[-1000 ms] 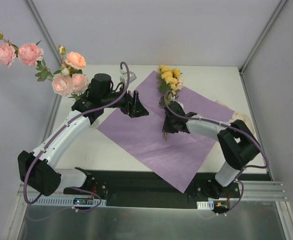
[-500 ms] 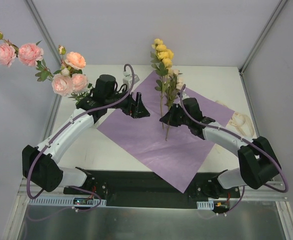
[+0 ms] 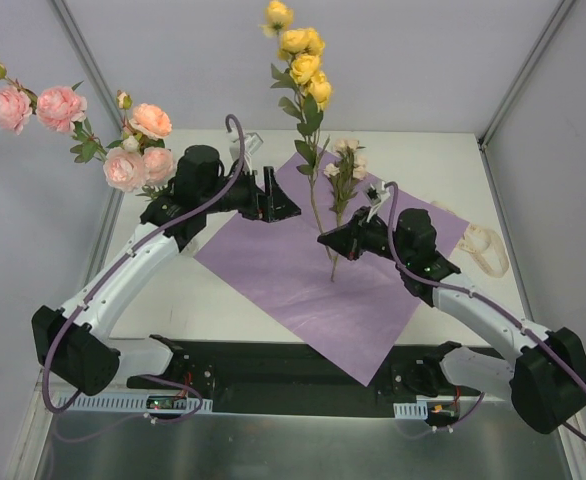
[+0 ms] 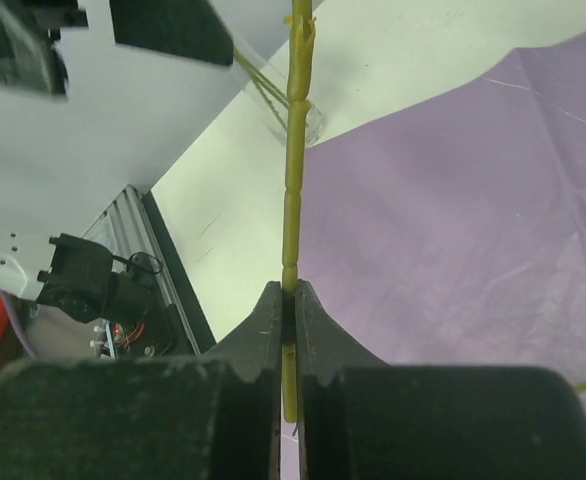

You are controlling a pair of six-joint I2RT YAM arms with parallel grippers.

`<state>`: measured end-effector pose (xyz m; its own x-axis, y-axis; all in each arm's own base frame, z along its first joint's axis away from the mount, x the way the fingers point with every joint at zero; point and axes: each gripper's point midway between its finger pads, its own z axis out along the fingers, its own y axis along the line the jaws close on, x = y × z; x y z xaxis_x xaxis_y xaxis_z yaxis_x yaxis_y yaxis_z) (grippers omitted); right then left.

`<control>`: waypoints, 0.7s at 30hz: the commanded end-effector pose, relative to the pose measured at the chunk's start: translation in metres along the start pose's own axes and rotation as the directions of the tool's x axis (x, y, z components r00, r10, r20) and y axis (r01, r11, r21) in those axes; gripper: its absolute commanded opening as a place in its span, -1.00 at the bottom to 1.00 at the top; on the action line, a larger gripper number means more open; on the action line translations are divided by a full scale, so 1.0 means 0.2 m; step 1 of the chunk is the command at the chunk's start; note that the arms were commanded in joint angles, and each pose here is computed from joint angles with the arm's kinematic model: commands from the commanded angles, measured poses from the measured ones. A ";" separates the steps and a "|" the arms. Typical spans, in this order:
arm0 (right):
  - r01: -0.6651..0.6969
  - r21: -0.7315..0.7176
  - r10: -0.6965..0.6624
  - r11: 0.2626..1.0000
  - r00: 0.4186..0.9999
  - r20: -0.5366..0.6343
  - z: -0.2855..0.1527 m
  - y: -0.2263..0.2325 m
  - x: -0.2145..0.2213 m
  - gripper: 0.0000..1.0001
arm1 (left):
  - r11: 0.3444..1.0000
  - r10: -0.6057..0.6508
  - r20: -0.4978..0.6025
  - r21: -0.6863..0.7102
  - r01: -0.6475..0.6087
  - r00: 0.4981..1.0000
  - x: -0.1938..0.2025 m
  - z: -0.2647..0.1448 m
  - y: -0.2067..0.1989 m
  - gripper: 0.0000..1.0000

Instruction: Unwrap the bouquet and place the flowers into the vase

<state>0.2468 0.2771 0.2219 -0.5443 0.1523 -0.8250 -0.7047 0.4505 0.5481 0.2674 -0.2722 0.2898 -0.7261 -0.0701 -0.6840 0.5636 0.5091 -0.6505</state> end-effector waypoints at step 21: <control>0.223 -0.142 -0.202 0.964 0.968 0.147 -0.13 0.23 -0.10 -0.98 | 0.987 0.103 0.347 0.083 -0.140 0.932 -0.63 -0.10 -0.41 0.51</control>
<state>0.2153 0.2734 0.2449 -0.4358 0.1666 -0.8845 -0.8167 0.3396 0.4664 0.3033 -0.2830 0.4039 -0.5672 -0.2792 -0.7748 0.6361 0.4491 -0.6274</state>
